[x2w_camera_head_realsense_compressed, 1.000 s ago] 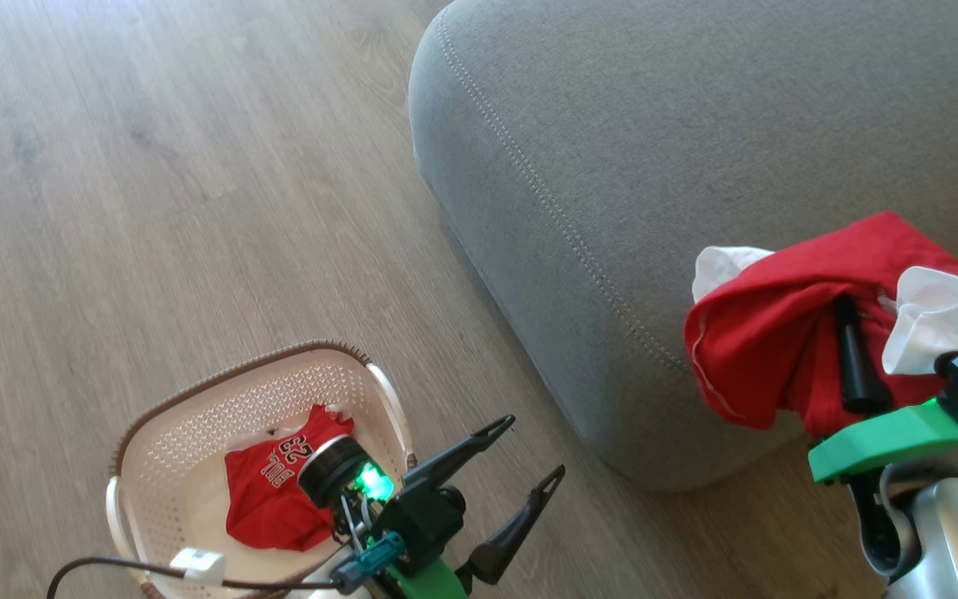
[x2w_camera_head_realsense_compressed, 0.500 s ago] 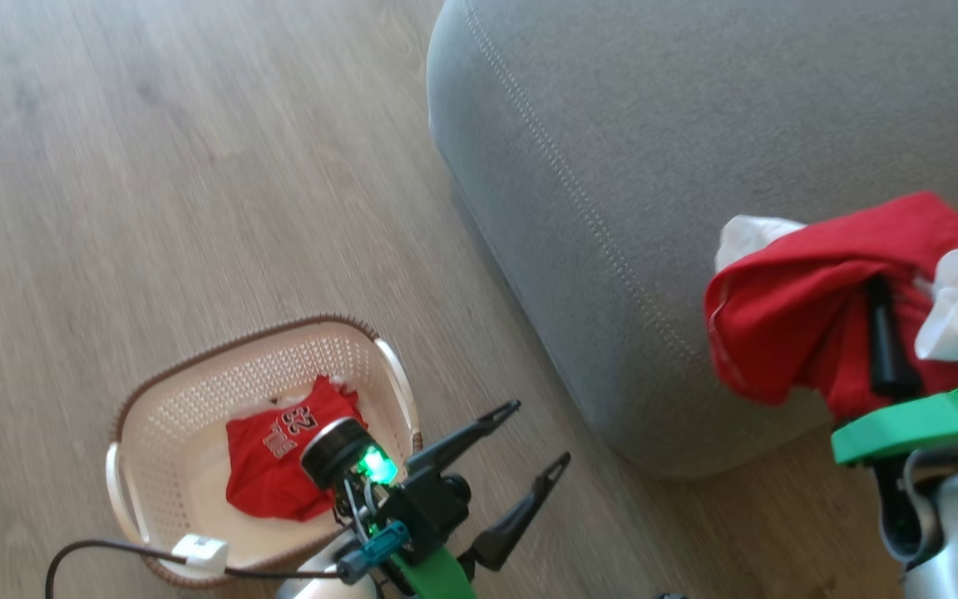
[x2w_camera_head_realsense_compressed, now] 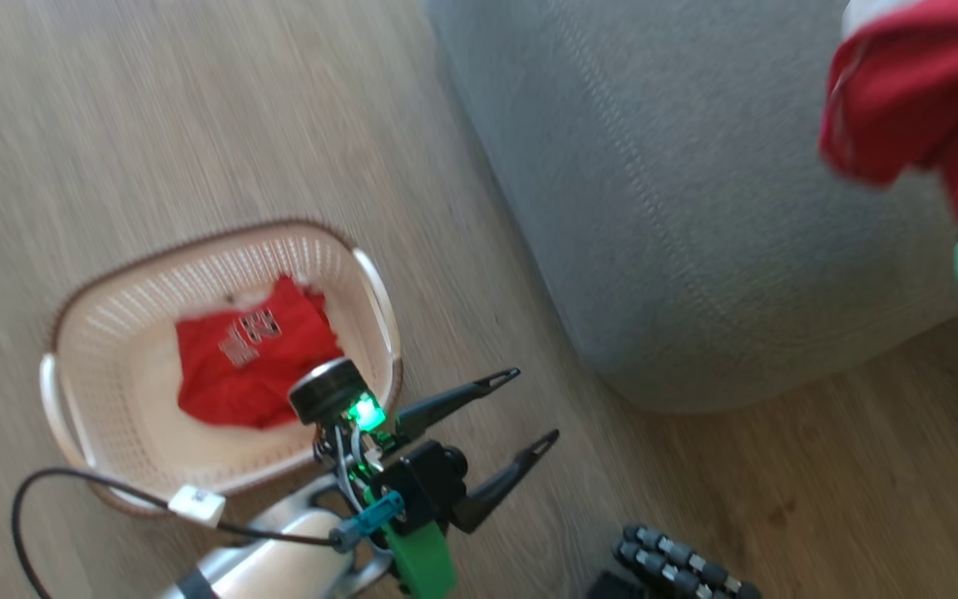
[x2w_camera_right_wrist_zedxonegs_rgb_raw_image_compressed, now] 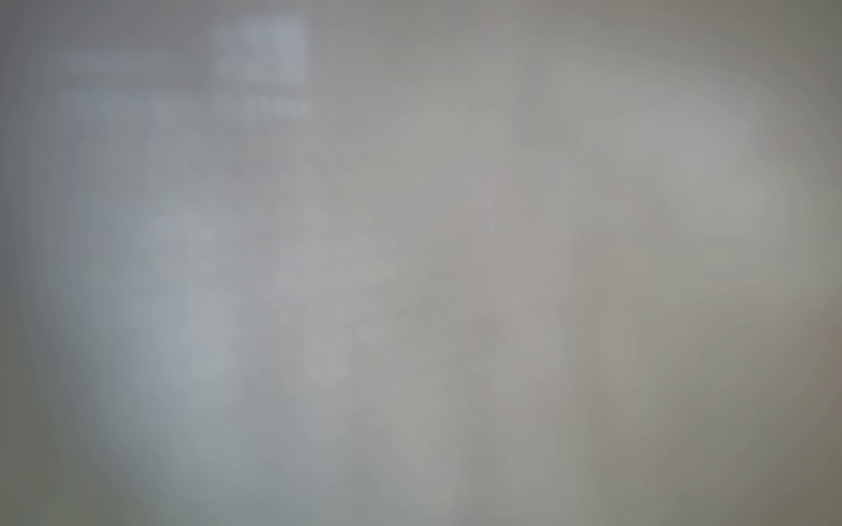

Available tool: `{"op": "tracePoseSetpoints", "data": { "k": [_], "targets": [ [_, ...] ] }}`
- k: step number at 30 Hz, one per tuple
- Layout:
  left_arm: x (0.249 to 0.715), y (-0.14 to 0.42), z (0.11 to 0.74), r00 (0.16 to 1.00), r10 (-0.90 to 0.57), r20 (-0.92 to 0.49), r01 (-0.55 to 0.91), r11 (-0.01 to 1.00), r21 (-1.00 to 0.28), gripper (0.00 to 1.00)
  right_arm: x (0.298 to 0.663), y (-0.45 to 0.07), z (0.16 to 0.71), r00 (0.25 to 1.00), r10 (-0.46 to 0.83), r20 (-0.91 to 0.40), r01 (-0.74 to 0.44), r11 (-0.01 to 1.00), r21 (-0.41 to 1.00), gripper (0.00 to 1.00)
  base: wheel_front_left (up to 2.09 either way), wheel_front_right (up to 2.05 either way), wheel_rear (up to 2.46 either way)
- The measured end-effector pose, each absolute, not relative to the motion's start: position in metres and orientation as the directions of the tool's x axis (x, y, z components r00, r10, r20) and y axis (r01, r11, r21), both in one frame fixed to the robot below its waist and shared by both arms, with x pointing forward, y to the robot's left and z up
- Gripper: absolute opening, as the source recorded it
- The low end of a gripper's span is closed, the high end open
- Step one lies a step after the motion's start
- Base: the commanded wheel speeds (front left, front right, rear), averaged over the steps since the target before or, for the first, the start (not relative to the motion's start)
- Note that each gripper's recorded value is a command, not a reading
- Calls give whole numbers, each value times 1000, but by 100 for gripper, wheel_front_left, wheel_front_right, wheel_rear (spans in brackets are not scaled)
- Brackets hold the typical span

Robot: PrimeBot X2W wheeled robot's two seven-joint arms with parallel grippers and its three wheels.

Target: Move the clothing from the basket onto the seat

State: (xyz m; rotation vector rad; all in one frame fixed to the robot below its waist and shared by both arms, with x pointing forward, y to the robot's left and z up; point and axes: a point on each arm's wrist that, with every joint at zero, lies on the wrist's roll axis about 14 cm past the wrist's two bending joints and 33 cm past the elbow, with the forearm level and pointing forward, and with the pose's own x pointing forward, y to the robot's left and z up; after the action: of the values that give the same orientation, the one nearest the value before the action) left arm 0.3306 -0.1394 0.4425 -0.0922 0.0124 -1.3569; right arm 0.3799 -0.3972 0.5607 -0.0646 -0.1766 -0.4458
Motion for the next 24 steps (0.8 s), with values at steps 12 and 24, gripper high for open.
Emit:
{"op": "tracePoseSetpoints", "data": {
  "k": [12, 24],
  "targets": [
    [361, -129, 370, 168, -986, 2, 975, 166, -151, 100, 482, -441, 560, 862, -458, 217, 477, 878, -43, 0, 0, 0, 0],
    [378, -105, 325, 238, -970, -56, 944, 244, -220, 100, 563, -448, 460, 886, -463, -30, 461, 885, -69, 0, 0, 0, 0]
  ]
}}
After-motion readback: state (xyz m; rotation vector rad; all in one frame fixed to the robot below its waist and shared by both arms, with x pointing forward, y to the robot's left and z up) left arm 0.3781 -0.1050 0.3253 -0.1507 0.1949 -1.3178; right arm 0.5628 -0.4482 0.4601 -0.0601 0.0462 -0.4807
